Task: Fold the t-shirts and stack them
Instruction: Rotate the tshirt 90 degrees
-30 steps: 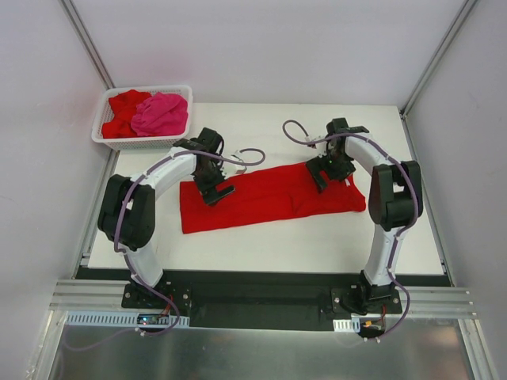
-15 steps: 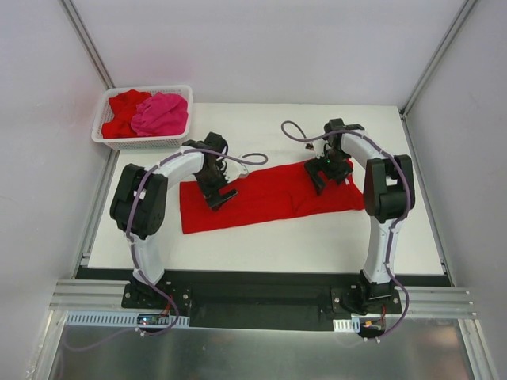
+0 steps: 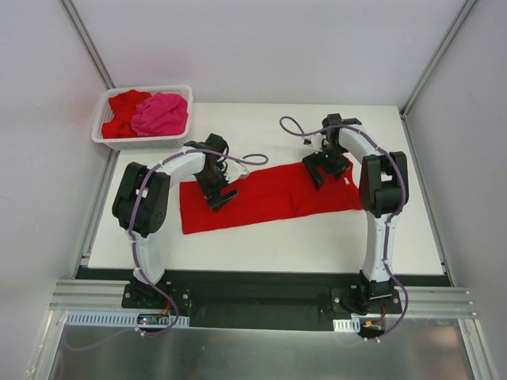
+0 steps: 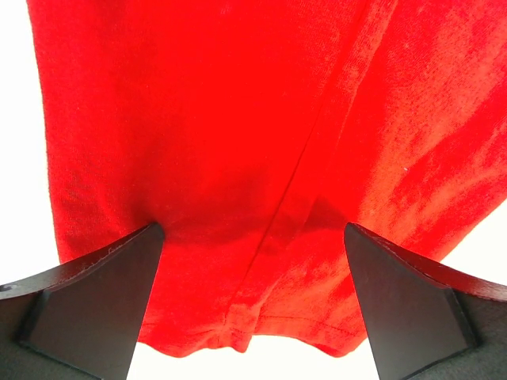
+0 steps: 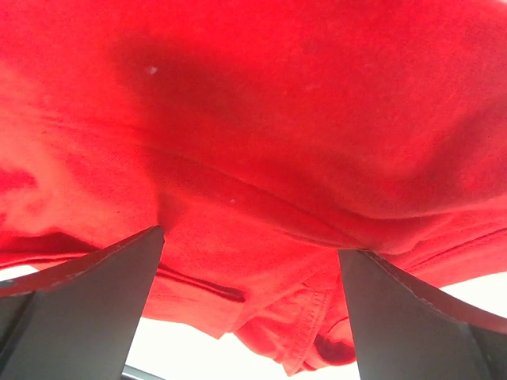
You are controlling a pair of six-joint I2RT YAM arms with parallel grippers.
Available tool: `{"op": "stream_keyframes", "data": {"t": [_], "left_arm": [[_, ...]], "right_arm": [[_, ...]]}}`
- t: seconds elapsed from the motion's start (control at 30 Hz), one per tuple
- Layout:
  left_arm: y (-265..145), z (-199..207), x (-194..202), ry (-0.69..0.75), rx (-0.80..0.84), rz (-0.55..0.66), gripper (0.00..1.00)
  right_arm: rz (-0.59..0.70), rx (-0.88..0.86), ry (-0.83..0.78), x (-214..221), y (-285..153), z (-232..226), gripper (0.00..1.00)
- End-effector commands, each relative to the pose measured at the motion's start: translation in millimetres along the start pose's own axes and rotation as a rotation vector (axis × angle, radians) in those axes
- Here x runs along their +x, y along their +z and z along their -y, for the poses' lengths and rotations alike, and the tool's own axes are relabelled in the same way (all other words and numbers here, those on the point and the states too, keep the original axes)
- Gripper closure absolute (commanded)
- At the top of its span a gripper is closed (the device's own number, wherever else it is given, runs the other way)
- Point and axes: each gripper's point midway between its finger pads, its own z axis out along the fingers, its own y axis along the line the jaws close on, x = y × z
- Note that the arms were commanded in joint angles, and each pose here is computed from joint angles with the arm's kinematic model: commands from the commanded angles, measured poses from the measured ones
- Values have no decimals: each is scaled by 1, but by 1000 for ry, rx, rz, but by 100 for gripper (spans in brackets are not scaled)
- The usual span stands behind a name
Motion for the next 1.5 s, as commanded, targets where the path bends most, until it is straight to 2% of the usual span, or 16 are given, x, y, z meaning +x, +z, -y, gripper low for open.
{"op": "stream_keyframes", "data": {"t": [0.0,0.73,1.23,1.47], "left_arm": [[-2,23,7,-34,72,6,1],[-18,42,8,-85,90,41,1],[-10,57,-9,-115,166,60,1],[-3,69,-36,-138,232,87,1]], "right_arm": [[-10,19,-11,-6,-8,8,4],[-69,156,-82,-31,5,54,4],[19,316,-183,-77,13,75,4],[71,395,-267,-105,16,73,4]]}}
